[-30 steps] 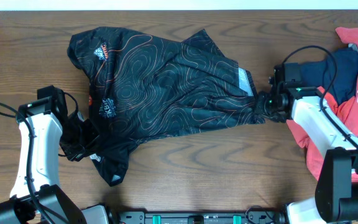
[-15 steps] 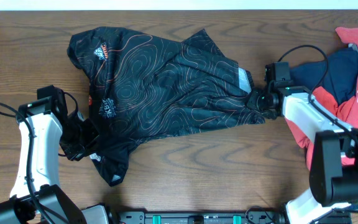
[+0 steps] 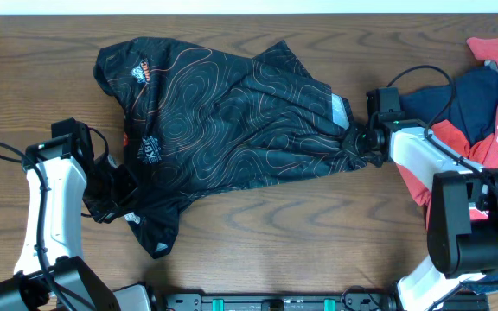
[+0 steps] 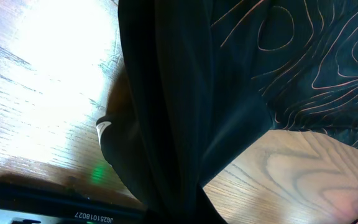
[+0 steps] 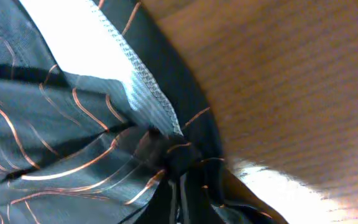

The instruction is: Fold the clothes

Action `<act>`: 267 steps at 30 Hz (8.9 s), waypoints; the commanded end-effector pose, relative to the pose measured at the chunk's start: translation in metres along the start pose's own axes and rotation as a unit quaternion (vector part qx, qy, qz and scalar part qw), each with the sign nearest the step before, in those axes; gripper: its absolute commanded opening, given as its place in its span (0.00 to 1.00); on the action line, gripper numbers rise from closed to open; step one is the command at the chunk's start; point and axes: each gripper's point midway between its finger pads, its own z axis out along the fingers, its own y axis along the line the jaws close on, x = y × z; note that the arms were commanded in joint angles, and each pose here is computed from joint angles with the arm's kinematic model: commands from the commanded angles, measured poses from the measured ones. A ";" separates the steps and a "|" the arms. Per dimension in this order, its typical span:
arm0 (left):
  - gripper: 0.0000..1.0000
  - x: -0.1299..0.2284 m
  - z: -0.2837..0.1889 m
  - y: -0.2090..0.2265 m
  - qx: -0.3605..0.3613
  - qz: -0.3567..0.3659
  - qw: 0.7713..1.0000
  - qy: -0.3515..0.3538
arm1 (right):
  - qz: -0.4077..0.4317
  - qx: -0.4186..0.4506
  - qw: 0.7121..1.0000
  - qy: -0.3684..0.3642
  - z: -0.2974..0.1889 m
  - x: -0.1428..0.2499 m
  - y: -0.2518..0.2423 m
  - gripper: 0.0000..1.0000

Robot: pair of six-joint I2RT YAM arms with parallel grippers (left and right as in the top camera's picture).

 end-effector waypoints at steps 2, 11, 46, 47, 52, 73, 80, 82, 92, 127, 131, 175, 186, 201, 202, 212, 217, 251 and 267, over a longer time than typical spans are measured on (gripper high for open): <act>0.06 0.000 -0.003 -0.003 0.006 0.009 1.000 -0.003 | 0.000 0.017 1.000 0.017 0.008 0.010 -0.006 0.01; 0.06 -0.001 -0.004 -0.003 0.006 0.009 1.000 -0.005 | 0.024 0.047 0.998 0.017 -0.027 -0.002 -0.027 0.02; 0.06 0.007 -0.071 -0.026 0.027 0.049 0.998 -0.019 | -0.079 0.026 0.995 0.050 -0.121 0.032 -0.029 0.44; 0.06 0.007 -0.070 -0.026 0.027 0.049 0.998 -0.018 | -0.073 0.029 0.995 0.057 -0.118 0.035 -0.030 0.47; 0.06 0.007 -0.070 -0.025 0.027 0.049 0.998 -0.019 | -0.046 0.032 0.994 0.093 -0.094 0.045 -0.024 0.47; 0.06 0.007 -0.070 -0.026 0.027 0.049 0.998 -0.019 | 0.026 0.106 0.980 0.164 -0.020 0.071 -0.035 0.44; 0.06 0.007 -0.070 -0.026 0.027 0.049 0.998 -0.019 | 0.037 0.115 0.978 0.172 -0.024 0.074 -0.039 0.01; 0.06 0.007 -0.070 -0.026 0.027 0.049 0.998 -0.019 | 0.042 0.119 0.976 0.176 -0.028 0.075 -0.042 0.01; 0.06 0.007 -0.070 -0.026 0.027 0.049 0.998 -0.019 | 0.043 0.091 0.985 0.141 -0.065 0.054 -0.050 0.13; 0.06 0.007 -0.070 -0.025 0.027 0.049 0.998 -0.019 | 0.044 0.105 0.985 0.133 -0.037 0.092 -0.044 0.36; 0.07 0.007 -0.070 -0.025 0.027 0.049 0.998 -0.019 | 0.049 0.111 0.985 0.126 -0.033 0.094 -0.049 0.36; 0.06 -0.016 -0.324 -0.111 0.153 0.168 0.886 -0.403 | -0.116 -0.104 0.948 -0.279 -0.382 -0.080 0.053 0.01; 0.06 0.009 -0.342 -0.112 0.171 0.155 0.885 -0.405 | -0.098 -0.089 0.933 -0.334 -0.431 -0.085 0.040 0.01; 0.30 0.022 -0.152 -0.207 0.116 0.289 0.945 -0.098 | -0.085 -0.025 0.965 -0.245 -0.370 -0.095 0.023 0.01; 0.30 0.025 -0.136 -0.215 0.109 0.301 0.944 -0.079 | -0.084 -0.021 0.965 -0.246 -0.370 -0.096 0.022 0.01; 0.38 0.088 -0.011 -0.284 0.079 0.356 0.929 0.056 | -0.077 0.006 0.966 -0.245 -0.369 -0.095 0.011 0.01; 0.47 0.121 0.032 -0.305 0.060 0.340 0.935 0.084 | -0.077 0.008 0.967 -0.243 -0.367 -0.096 0.011 0.01; 0.13 0.204 0.185 -0.359 0.030 0.369 0.927 0.053 | -0.091 0.020 0.970 -0.223 -0.361 -0.090 0.007 0.01; 0.06 0.069 -0.082 -0.300 0.075 0.422 0.889 -0.161 | -0.093 0.010 0.972 -0.216 -0.360 -0.088 0.010 0.01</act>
